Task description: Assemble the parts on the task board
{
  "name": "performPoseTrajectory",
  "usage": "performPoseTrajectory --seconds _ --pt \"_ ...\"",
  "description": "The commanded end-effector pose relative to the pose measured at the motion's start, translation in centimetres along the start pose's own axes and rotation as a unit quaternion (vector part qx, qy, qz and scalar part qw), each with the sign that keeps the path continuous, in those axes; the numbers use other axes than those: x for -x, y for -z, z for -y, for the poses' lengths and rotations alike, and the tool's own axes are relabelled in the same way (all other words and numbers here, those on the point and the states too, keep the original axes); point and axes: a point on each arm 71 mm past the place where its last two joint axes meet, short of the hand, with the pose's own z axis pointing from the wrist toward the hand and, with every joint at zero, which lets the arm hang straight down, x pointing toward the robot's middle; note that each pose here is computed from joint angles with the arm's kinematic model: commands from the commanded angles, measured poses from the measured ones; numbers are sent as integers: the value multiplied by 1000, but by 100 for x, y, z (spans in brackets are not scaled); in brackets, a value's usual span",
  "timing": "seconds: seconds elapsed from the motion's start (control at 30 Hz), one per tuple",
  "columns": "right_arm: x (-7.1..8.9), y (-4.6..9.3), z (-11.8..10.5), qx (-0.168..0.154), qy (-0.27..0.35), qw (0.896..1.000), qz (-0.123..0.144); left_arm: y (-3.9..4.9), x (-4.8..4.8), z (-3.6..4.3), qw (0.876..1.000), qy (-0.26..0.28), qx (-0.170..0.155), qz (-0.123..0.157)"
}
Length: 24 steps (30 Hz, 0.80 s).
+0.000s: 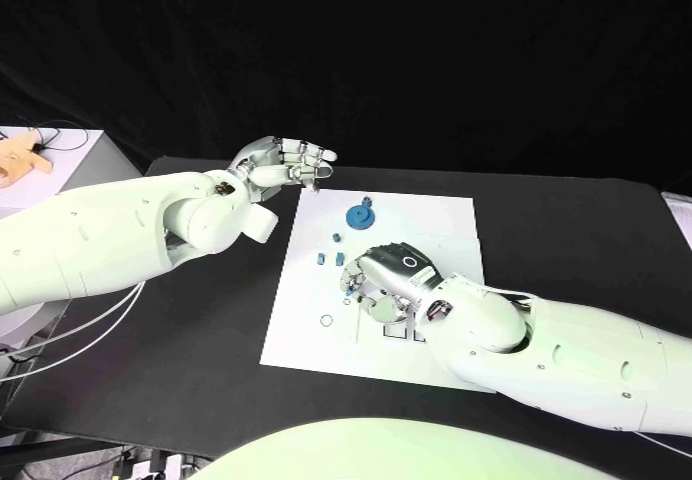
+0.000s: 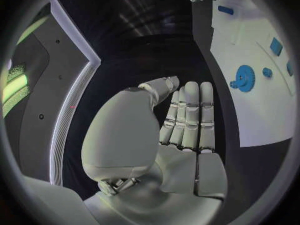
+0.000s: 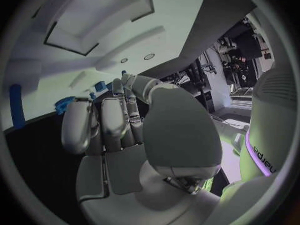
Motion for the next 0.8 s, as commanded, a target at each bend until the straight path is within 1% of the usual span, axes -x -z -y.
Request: performPoseTrajectory --seconds 0.03,0.8 --pt "-43 -4 -20 2 19 1000 -20 -7 -25 10 1000 4 -3 -9" --pt "-114 -30 -55 2 27 999 -37 -10 -31 7 1000 4 -1 -11"
